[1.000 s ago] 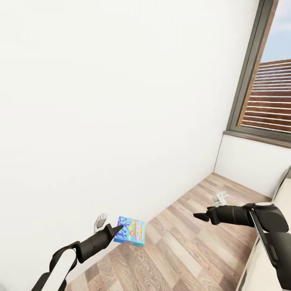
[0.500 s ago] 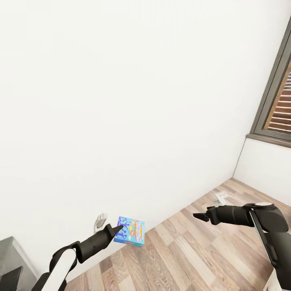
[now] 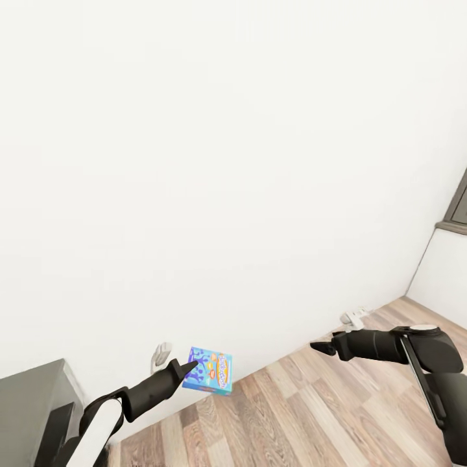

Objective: Put all the toys in the child's room - the three board games (two on the bed and one on the table), the two jigsaw puzzles on the table, and the tennis ball on the table - inside the toy box on the table in the child's room.

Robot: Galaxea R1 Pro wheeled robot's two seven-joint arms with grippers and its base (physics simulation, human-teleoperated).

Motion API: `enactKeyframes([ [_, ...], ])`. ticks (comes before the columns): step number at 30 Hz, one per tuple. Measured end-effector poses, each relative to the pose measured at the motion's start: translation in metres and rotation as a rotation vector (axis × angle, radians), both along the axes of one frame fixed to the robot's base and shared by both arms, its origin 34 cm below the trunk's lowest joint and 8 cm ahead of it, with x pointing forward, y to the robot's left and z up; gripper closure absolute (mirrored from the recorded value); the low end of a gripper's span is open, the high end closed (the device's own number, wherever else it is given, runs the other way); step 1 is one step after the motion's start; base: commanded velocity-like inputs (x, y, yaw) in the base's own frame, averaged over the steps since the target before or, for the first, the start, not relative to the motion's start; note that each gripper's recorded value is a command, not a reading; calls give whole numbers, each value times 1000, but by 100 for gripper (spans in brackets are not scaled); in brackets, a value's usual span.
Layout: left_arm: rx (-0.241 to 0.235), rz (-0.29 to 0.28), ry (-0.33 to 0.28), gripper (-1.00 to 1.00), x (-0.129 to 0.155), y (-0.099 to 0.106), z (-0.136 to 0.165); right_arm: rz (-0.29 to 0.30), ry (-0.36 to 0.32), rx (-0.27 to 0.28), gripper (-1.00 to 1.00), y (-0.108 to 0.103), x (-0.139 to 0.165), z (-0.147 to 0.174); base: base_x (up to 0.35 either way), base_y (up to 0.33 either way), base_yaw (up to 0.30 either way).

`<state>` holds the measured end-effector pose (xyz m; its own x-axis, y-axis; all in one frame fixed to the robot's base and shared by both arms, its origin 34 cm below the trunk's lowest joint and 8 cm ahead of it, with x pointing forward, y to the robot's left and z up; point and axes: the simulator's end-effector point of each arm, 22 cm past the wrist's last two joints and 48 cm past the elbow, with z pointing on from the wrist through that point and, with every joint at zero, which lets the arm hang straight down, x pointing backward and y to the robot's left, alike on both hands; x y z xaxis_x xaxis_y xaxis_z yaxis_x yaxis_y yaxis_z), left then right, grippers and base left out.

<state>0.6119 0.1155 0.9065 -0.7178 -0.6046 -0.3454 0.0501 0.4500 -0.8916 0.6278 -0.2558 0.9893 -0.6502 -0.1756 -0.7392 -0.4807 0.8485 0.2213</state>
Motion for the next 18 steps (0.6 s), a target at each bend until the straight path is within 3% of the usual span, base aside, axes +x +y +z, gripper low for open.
enactKeyframes([
  [18, 3, -2, 8, 100, -3, 0, 18, -1, 15, 1, -100, 0, -2, 16, 0, 0, 257],
])
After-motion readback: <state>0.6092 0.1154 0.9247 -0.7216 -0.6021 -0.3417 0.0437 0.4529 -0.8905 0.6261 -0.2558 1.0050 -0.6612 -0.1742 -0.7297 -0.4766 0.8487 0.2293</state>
